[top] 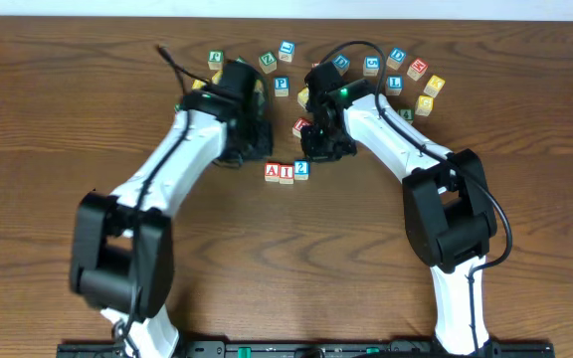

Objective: Spell out AI2

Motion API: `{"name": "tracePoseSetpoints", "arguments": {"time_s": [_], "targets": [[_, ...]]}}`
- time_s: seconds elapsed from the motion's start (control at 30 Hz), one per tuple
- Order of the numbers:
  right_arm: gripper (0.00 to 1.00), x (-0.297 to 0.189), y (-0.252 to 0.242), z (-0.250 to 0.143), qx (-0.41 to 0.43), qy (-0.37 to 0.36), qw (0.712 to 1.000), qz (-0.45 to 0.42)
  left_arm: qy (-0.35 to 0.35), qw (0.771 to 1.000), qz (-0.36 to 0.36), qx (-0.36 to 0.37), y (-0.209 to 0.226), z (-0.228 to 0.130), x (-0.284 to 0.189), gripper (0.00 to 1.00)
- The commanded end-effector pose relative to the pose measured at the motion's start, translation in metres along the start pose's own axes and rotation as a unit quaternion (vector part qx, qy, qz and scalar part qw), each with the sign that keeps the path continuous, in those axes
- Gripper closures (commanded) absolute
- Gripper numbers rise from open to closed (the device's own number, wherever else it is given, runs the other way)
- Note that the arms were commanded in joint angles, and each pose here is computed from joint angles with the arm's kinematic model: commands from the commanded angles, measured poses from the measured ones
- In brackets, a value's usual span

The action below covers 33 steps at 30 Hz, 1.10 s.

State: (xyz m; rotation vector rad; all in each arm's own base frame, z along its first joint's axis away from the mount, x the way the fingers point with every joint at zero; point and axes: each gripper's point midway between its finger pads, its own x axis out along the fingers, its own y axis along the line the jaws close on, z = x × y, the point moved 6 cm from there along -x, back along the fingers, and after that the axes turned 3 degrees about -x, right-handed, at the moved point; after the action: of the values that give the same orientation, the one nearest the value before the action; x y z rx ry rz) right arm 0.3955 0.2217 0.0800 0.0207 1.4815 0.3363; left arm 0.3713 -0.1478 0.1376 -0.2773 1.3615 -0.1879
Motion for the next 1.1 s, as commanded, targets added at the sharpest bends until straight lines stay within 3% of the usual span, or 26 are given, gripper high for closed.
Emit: {"name": "tracePoseSetpoints", "arguments": {"time_s": [0.0,0.23,1.07], "targets": [[0.95,-0.023,0.013,0.018,-0.028,-0.058,0.998,0.014,-0.047,0.997,0.053,0.028,0.019,0.017,-0.020,0.92],[0.93,-0.012,0.033,0.023,-0.054,-0.083,0.995,0.016,-0.018,0.995,0.096,0.019,0.042,0.009,0.004,0.92],[0.93,0.001,0.047,0.001,-0.059,-0.044,0.997,-0.007,-0.006,0.995,0.100,0.017,0.045,0.007,0.013,0.92]]}}
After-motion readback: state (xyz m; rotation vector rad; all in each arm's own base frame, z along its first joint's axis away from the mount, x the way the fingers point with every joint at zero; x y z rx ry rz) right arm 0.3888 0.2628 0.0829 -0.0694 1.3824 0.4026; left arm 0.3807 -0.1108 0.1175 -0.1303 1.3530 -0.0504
